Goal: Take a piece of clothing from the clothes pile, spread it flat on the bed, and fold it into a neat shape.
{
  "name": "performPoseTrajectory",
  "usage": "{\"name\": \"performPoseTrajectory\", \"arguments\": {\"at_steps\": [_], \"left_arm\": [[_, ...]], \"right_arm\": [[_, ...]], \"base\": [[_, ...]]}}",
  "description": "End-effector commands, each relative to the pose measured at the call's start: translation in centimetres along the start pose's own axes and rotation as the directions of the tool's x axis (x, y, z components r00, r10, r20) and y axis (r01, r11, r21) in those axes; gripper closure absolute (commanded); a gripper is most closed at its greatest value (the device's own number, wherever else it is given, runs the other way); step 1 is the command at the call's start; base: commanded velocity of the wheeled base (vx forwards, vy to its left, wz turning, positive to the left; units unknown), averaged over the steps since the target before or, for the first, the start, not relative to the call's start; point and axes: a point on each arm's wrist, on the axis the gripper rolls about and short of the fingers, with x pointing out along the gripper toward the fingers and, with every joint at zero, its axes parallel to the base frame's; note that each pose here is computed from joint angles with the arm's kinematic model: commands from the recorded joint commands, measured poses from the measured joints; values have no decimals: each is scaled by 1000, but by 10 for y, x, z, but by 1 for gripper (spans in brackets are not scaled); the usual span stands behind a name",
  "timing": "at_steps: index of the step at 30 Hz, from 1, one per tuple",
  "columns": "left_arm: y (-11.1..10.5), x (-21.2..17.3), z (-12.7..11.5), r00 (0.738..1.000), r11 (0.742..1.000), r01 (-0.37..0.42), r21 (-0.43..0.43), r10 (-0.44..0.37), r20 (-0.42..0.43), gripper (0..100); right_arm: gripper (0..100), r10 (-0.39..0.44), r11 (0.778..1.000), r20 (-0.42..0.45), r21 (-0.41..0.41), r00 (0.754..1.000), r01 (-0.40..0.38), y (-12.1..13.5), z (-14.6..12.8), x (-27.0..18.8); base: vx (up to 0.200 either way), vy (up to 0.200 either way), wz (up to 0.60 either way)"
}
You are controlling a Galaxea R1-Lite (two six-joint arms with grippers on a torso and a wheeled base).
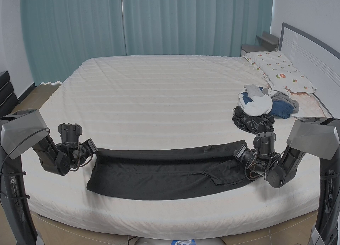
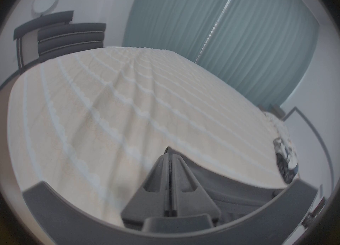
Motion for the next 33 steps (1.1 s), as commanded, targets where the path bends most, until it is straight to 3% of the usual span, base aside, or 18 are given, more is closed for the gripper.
{"name": "performPoseTrajectory", "arguments": {"at_steps": [1, 6, 12, 13, 15, 16, 22, 27, 31, 33], "left_arm": [[7, -3, -17, 998, 997, -28, 73, 32, -58, 100], [11, -2, -31, 993, 988, -33, 152, 50, -104, 100], [12, -2, -36, 992, 985, -39, 167, 59, -116, 100], [12, -3, -37, 991, 985, -37, 169, 58, -118, 0], [11, -3, -37, 991, 985, -36, 170, 57, -119, 0], [10, -3, -37, 992, 985, -35, 171, 56, -117, 0], [9, -9, -32, 993, 985, -34, 168, 52, -104, 0], [4, -17, -11, 999, 990, -21, 136, 26, -38, 0], [-1, -10, -2, 1000, 998, -7, 64, 7, -5, 0], [-5, -2, 3, 1000, 1000, 21, -15, -21, 4, 0]], "right_arm": [[100, -29, 999, -37, -26, 999, 28, -5, -6, -1], [100, -80, 994, -87, -75, 993, 73, -12, -13, -2], [100, -100, 992, -105, -83, 989, 91, -15, -15, -3], [100, -104, 991, -110, -90, 989, 95, -16, -16, -3], [100, -108, 991, -113, -92, 988, 97, -17, -17, -2], [0, -109, 991, -114, -94, 988, 98, -17, -17, -1], [0, -81, 994, -75, -81, 994, 75, -9, -4, -8], [0, -45, 997, -14, -63, 999, 44, 2, 20, -21], [0, -41, 998, 2, -48, 999, 41, -3, 30, -21], [0, -40, 999, -1, -36, 999, 40, -7, 33, -19]], "base": [[0, 0, 0], [0, 0, 0], [0, 0, 0], [0, 0, 0], [0, 0, 0], [0, 0, 0], [0, 0, 0], [0, 0, 0], [0, 0, 0], [0, 0, 0]]}}
